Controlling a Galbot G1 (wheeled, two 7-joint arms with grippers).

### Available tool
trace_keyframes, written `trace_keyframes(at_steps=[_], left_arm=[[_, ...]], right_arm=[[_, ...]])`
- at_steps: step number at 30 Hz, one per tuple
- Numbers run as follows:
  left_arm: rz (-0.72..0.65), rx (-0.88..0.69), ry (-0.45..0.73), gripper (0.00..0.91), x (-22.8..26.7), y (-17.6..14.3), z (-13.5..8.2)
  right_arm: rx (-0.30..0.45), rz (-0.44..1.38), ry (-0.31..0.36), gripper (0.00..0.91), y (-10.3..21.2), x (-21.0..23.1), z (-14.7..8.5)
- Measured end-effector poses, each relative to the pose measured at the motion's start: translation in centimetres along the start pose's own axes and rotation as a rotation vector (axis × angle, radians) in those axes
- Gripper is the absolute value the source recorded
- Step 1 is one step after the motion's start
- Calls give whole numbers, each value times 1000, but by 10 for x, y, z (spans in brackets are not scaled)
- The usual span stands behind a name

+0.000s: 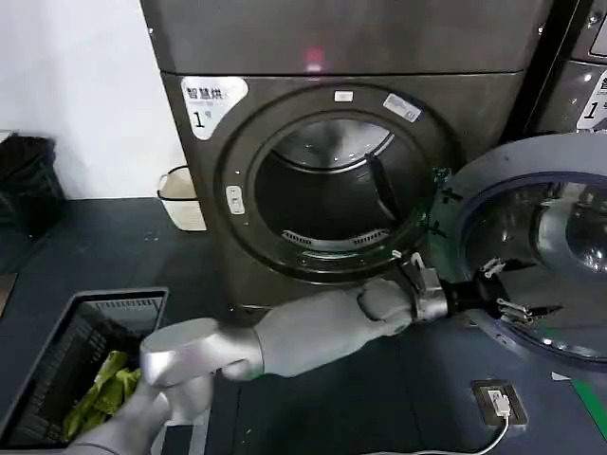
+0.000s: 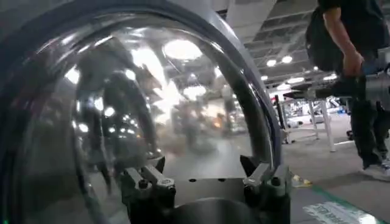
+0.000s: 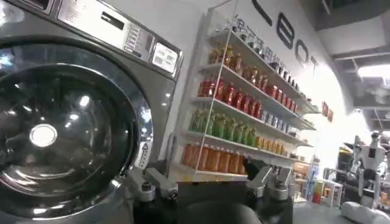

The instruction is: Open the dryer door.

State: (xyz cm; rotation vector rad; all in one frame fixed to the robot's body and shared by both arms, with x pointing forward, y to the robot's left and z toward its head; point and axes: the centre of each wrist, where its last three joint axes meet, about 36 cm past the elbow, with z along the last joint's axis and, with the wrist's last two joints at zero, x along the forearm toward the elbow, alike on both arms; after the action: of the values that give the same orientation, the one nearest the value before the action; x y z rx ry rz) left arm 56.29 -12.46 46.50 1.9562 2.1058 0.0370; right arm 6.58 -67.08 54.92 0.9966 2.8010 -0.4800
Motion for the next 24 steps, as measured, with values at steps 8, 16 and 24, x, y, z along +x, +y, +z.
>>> trace_keyframes(at_steps=[8,16,24], left_arm=[[-25,-27,-44,907,27,-7,-1],[-41,-13,-75,907,93,-12,-4],[-45,-26,-54,907,192,-23,-25]], right_arm=[[0,-1,-16,907,1,-6,-2],[37,20,-43,907,-5,-8,-16],[71,68,-80,907,-9,-10,-36]])
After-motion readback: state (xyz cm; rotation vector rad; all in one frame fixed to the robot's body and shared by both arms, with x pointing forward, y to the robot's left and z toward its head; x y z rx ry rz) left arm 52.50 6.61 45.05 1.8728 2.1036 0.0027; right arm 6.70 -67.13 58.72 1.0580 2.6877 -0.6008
